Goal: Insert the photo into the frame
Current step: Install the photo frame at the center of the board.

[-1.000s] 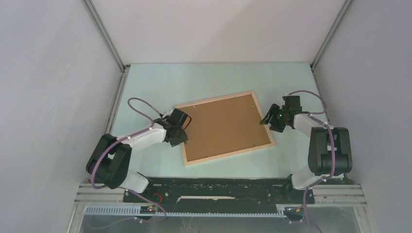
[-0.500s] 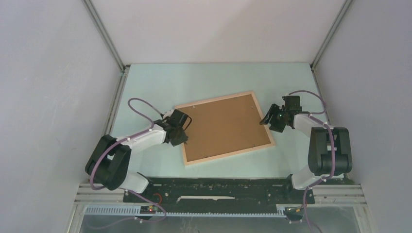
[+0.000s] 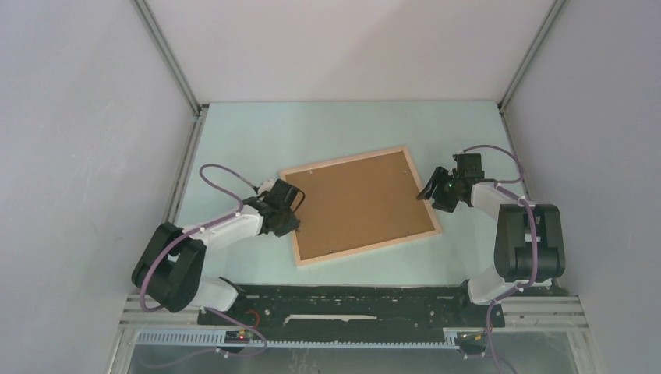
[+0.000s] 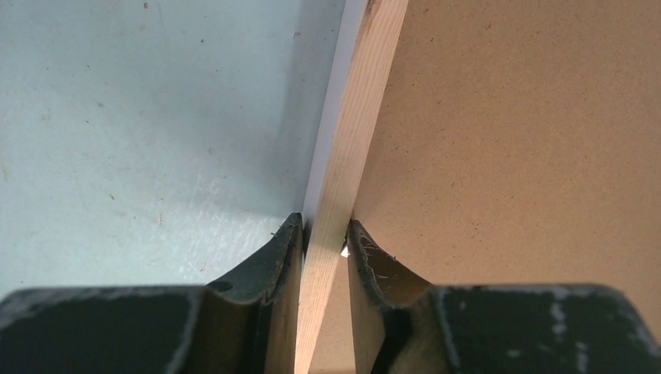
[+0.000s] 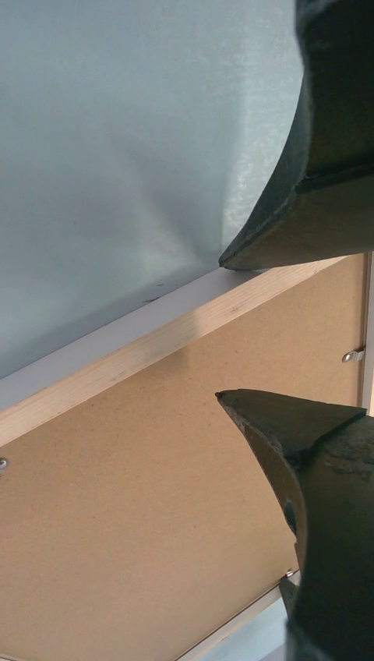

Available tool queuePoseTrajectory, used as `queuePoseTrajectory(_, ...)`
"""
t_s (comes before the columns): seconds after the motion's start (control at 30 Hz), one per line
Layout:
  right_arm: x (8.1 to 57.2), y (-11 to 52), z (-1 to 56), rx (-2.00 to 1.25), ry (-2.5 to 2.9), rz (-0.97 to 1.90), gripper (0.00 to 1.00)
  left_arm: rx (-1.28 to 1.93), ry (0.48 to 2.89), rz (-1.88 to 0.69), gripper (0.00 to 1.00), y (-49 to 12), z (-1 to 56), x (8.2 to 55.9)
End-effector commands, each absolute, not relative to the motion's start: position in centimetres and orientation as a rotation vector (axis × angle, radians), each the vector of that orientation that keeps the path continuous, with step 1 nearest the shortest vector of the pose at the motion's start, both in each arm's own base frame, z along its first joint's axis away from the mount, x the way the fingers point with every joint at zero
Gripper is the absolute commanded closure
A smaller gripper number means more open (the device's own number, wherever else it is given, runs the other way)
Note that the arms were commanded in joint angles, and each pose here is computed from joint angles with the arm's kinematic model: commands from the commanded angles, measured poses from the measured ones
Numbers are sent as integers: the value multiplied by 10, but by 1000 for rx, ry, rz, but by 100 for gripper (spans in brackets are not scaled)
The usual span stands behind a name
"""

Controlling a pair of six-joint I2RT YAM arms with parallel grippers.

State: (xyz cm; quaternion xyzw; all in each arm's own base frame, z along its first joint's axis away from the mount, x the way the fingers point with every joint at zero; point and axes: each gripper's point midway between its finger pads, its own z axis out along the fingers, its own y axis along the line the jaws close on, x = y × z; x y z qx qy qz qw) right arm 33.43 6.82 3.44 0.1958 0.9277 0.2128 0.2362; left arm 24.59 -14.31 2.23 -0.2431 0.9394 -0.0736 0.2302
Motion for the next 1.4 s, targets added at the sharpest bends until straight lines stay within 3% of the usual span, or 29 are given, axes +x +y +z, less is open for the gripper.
queuePoseTrajectory(0.0,343,77,47,513,2493,635,35,-721,2643,-249,100,-154,24,233)
queuePoseTrajectory(0.47,342,77,45,519,2500,633,35,-598,2542,-242,100,-145,52,251)
queuePoseTrajectory(0.5,342,77,46,518,2498,632,35,-579,2542,-232,90,-143,56,254)
queuePoseTrajectory(0.57,341,77,46,516,2499,637,34,-555,2536,-205,55,-139,64,259)
queuePoseTrajectory(0.67,340,77,44,518,2508,631,34,-540,2522,-225,41,-138,69,267)
queuePoseTrajectory(0.83,339,70,48,508,2526,573,30,-509,2544,-287,35,-137,74,279)
queuePoseTrajectory(0.97,345,60,60,506,2511,491,19,-483,2582,-329,34,-132,79,290)
queuePoseTrajectory(1.07,353,64,68,475,2497,450,12,-450,2626,-504,34,-144,78,297)
queuePoseTrajectory(1.27,387,75,73,432,2501,394,12,-480,2674,-467,32,-142,63,303)
queuePoseTrajectory(1.37,410,86,71,315,2517,370,14,-462,2689,-452,35,-142,57,305)
